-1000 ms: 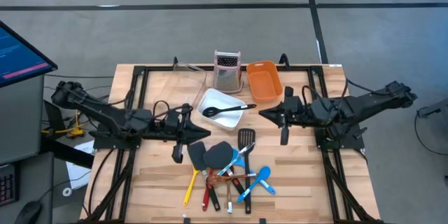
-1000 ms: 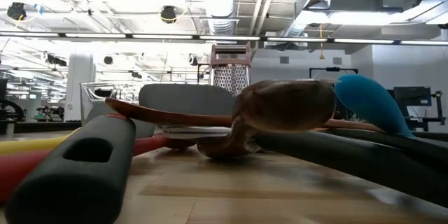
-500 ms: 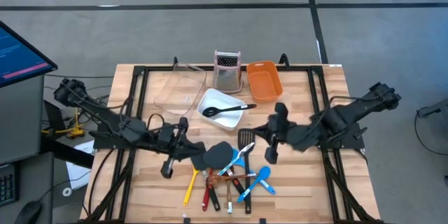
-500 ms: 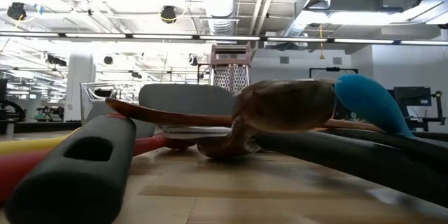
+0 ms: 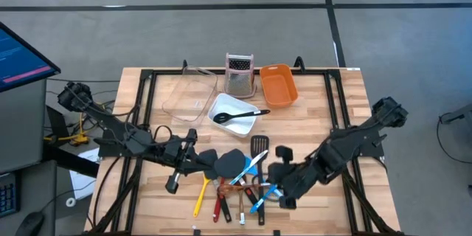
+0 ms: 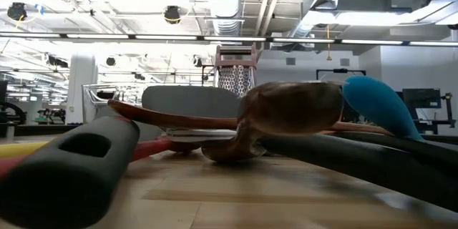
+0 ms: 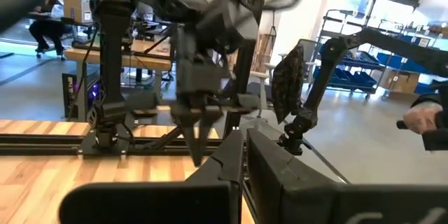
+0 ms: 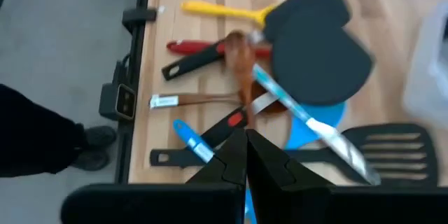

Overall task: Pick & Place Kitchen Items
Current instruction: Put the wooden spoon into the white bin

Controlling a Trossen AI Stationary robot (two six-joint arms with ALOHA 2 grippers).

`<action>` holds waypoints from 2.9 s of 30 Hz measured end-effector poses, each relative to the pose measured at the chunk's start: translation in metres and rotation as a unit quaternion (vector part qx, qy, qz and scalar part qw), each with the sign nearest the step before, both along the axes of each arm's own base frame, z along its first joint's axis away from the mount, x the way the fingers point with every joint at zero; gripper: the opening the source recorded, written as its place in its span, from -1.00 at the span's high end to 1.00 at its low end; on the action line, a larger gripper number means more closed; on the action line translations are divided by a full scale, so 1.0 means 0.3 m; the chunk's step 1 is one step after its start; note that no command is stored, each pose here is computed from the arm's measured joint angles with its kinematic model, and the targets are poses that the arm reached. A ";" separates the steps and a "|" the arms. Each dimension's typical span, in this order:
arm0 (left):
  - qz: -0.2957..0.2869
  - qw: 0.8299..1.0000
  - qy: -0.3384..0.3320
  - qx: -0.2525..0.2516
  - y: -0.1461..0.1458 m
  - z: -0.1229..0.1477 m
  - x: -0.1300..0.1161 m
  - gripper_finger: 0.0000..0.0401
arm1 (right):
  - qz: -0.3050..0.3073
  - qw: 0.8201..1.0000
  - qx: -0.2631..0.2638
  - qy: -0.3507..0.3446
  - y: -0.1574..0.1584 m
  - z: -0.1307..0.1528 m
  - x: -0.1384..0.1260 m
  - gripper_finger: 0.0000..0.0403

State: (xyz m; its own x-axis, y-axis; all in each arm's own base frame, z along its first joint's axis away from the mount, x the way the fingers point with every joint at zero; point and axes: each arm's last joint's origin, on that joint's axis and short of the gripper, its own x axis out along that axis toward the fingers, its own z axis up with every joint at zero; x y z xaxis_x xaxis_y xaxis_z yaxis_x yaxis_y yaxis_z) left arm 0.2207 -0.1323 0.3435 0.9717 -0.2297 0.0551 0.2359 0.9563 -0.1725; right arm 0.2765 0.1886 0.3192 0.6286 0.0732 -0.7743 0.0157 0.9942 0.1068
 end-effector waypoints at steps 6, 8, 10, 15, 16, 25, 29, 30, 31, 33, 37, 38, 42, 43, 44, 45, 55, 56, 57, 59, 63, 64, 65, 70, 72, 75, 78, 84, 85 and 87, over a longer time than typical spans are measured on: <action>0.001 1.000 -0.015 0.003 0.020 0.029 -0.030 0.98 | -0.020 0.999 -0.011 0.034 0.029 -0.093 0.053 1.00; 0.003 1.000 -0.015 0.004 0.027 0.036 -0.040 0.98 | -0.023 0.998 -0.021 0.048 0.034 -0.129 0.072 1.00; 0.003 1.000 -0.009 0.008 0.033 0.037 -0.049 0.98 | -0.028 0.997 -0.029 0.058 0.033 -0.160 0.093 0.97; 0.003 1.000 0.000 0.010 0.046 0.043 -0.069 0.98 | -0.052 0.994 -0.038 0.084 0.026 -0.235 0.138 0.80; 0.003 1.000 0.005 0.013 0.049 0.042 -0.073 0.98 | -0.061 0.994 -0.035 0.085 0.023 -0.244 0.146 0.75; -0.019 1.000 0.011 0.012 0.041 0.051 -0.113 0.98 | -0.071 0.993 -0.016 0.089 0.019 -0.296 0.195 0.25; -0.027 1.000 0.010 0.011 0.032 0.052 -0.120 0.98 | -0.071 0.994 -0.013 0.084 0.026 -0.310 0.208 0.13; -0.027 1.000 0.011 0.011 0.032 0.052 -0.121 0.98 | -0.070 0.994 -0.017 0.088 0.025 -0.316 0.206 0.11; -0.027 1.000 0.010 0.011 0.031 0.052 -0.121 0.98 | -0.068 0.994 -0.017 0.089 0.025 -0.317 0.205 0.10; -0.027 1.000 0.011 0.011 0.032 0.052 -0.121 0.98 | -0.065 0.995 -0.005 0.080 0.034 -0.316 0.216 0.07; -0.027 1.000 0.011 0.012 0.032 0.052 -0.121 0.98 | -0.059 0.993 -0.013 0.097 0.039 -0.355 0.222 0.06; -0.027 1.000 0.011 0.012 0.032 0.051 -0.121 0.98 | -0.057 0.994 -0.011 0.094 0.044 -0.364 0.231 0.07; -0.026 1.000 0.011 0.012 0.032 0.051 -0.120 0.98 | -0.049 0.993 -0.013 0.107 0.050 -0.392 0.238 0.09; -0.026 1.000 0.012 0.012 0.032 0.051 -0.120 0.98 | -0.047 0.993 -0.011 0.110 0.053 -0.403 0.243 0.10; -0.024 1.000 0.012 0.012 0.032 0.051 -0.120 0.98 | -0.048 0.991 -0.020 0.122 0.050 -0.416 0.237 0.11; -0.024 1.000 0.012 0.012 0.032 0.051 -0.120 0.98 | -0.048 0.990 -0.027 0.132 0.047 -0.425 0.230 0.11; -0.025 0.999 0.041 -0.009 0.029 -0.005 -0.117 0.98 | -0.044 0.987 -0.045 0.147 0.046 -0.488 0.251 0.09; -0.025 0.999 0.042 -0.011 0.029 -0.006 -0.117 0.98 | -0.043 0.987 -0.044 0.146 0.047 -0.489 0.252 0.09; -0.026 0.999 0.043 -0.016 0.029 -0.007 -0.117 0.98 | -0.044 0.988 -0.042 0.143 0.046 -0.489 0.257 0.09; -0.026 0.998 0.044 -0.021 0.029 -0.007 -0.116 0.98 | -0.045 0.988 -0.040 0.145 0.044 -0.501 0.266 0.10; -0.026 0.998 0.044 -0.022 0.029 -0.007 -0.116 0.98 | -0.046 0.985 -0.045 0.158 0.044 -0.538 0.273 0.12; -0.026 0.998 0.044 -0.021 0.029 -0.007 -0.116 0.98 | -0.045 0.985 -0.046 0.162 0.043 -0.546 0.273 0.12; -0.026 0.998 0.044 -0.021 0.029 -0.007 -0.116 0.98 | -0.043 0.984 -0.050 0.166 0.043 -0.551 0.272 0.13; -0.028 0.998 0.043 -0.022 0.029 -0.006 -0.117 0.98 | -0.042 0.982 -0.055 0.175 0.041 -0.565 0.269 0.17; -0.028 0.998 0.043 -0.022 0.029 -0.006 -0.117 0.98 | -0.047 0.982 -0.059 0.171 0.035 -0.563 0.273 0.21; -0.028 0.998 0.043 -0.022 0.029 -0.006 -0.117 0.98 | -0.046 0.982 -0.060 0.174 0.028 -0.563 0.275 0.30; -0.028 0.998 0.043 -0.022 0.029 -0.007 -0.117 0.98 | -0.048 0.982 -0.060 0.174 0.021 -0.563 0.279 0.43; -0.027 0.998 0.043 -0.022 0.029 -0.007 -0.117 0.98 | -0.052 0.981 -0.058 0.175 0.009 -0.563 0.285 0.73; -0.027 0.998 0.043 -0.022 0.029 -0.007 -0.117 0.98 | -0.048 0.981 -0.054 0.178 0.010 -0.563 0.285 0.78; -0.027 0.998 0.043 -0.022 0.029 -0.007 -0.117 0.98 | -0.041 0.981 -0.048 0.182 0.011 -0.562 0.284 0.84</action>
State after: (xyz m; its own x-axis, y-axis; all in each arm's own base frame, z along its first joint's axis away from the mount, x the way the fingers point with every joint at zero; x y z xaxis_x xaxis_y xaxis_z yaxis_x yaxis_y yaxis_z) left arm 0.1858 -0.1236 0.3415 0.9595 -0.2812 -0.0169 0.2695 0.9336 -0.2360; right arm 0.3617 0.1920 0.1507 0.3090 -0.0511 -0.9497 0.1164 0.9931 -0.0156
